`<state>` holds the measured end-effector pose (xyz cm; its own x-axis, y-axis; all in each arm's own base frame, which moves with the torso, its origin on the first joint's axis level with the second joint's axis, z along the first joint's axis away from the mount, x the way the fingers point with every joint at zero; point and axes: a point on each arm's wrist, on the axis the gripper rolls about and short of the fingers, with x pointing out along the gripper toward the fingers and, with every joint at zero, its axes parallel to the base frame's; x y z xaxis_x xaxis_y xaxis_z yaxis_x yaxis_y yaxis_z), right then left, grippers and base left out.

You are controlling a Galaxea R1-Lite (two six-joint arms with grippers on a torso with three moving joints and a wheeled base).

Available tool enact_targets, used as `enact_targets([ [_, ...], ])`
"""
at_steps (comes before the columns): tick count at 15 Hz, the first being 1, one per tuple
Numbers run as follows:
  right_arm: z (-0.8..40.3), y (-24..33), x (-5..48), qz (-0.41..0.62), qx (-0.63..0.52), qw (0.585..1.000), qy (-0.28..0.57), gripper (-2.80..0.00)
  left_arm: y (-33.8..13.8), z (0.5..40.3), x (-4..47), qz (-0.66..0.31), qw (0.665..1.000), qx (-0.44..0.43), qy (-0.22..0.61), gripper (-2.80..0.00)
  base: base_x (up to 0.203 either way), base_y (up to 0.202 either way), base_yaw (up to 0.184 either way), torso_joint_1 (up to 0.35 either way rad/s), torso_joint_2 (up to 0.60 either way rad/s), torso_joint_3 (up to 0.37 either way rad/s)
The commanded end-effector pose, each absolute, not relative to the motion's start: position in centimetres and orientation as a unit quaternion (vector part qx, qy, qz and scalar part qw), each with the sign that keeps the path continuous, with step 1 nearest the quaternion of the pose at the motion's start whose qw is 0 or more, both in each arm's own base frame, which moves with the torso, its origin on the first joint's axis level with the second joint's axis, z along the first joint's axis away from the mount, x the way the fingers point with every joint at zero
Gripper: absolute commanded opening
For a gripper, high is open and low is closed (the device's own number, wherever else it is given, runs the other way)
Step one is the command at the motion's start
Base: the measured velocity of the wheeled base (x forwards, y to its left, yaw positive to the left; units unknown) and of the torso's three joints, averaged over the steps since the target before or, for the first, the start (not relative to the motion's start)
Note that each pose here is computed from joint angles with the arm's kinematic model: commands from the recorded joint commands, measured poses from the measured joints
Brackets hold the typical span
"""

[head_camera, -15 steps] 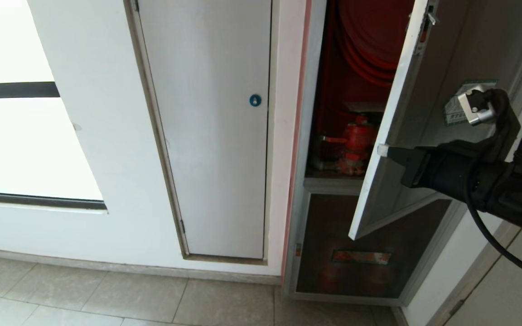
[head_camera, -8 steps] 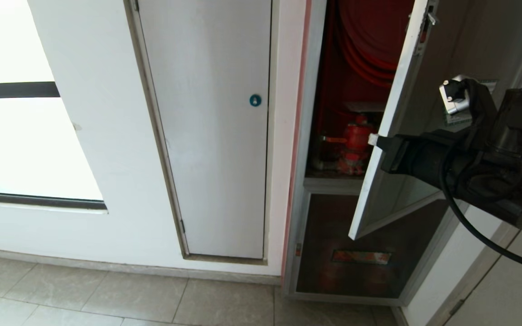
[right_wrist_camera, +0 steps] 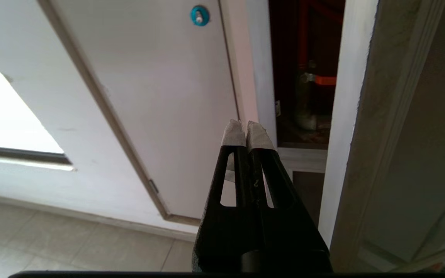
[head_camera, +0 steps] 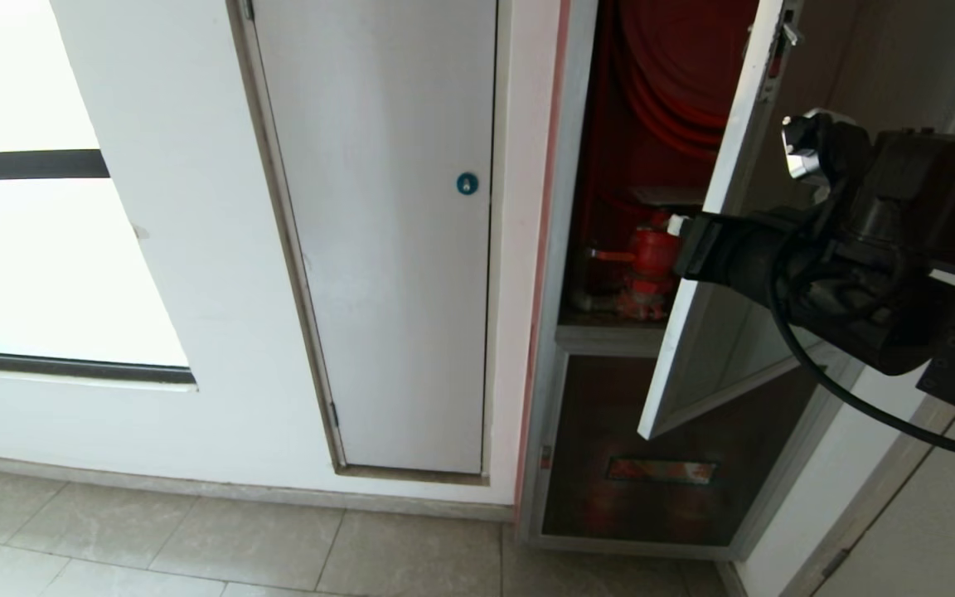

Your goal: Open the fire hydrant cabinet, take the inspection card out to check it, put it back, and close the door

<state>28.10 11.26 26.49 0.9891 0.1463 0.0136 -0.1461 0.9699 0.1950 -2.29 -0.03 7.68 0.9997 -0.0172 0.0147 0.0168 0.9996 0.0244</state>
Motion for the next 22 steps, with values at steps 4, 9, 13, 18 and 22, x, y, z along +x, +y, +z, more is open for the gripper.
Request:
enact_targets([
  [4,26.5,12.4,29.7,0.039,0.096,0.995,-0.006,-2.8,0.0,7.5,-2.2,-0.008,1.0,0.012,-0.004,-2.8,0.0,0.0,0.0,0.0,0.0,0.0],
  [9,26.9,13.6,32.6,-0.025,0.075,0.997,-0.025,-2.8,0.0,7.5,-2.2,-0.008,1.0,0.012,-0.005,-2.8,0.0,0.0,0.0,0.0,0.0,0.0],
  [13,26.9,14.1,33.8,-0.044,0.076,0.996,-0.03,-2.8,0.0,7.5,-2.2,-0.008,1.0,0.012,-0.004,-2.8,0.0,0.0,0.0,0.0,0.0,0.0],
  [18,26.2,14.2,34.7,-0.064,0.073,0.995,-0.024,-2.8,0.0,7.5,-2.2,-0.009,1.0,0.012,-0.004,-2.8,0.0,0.0,0.0,0.0,0.0,0.0],
  [22,25.9,13.7,35.3,-0.079,0.072,0.994,-0.023,-2.8,0.0,7.5,-2.2,-0.008,1.0,0.012,-0.003,-2.8,0.0,0.0,0.0,0.0,0.0,0.0],
])
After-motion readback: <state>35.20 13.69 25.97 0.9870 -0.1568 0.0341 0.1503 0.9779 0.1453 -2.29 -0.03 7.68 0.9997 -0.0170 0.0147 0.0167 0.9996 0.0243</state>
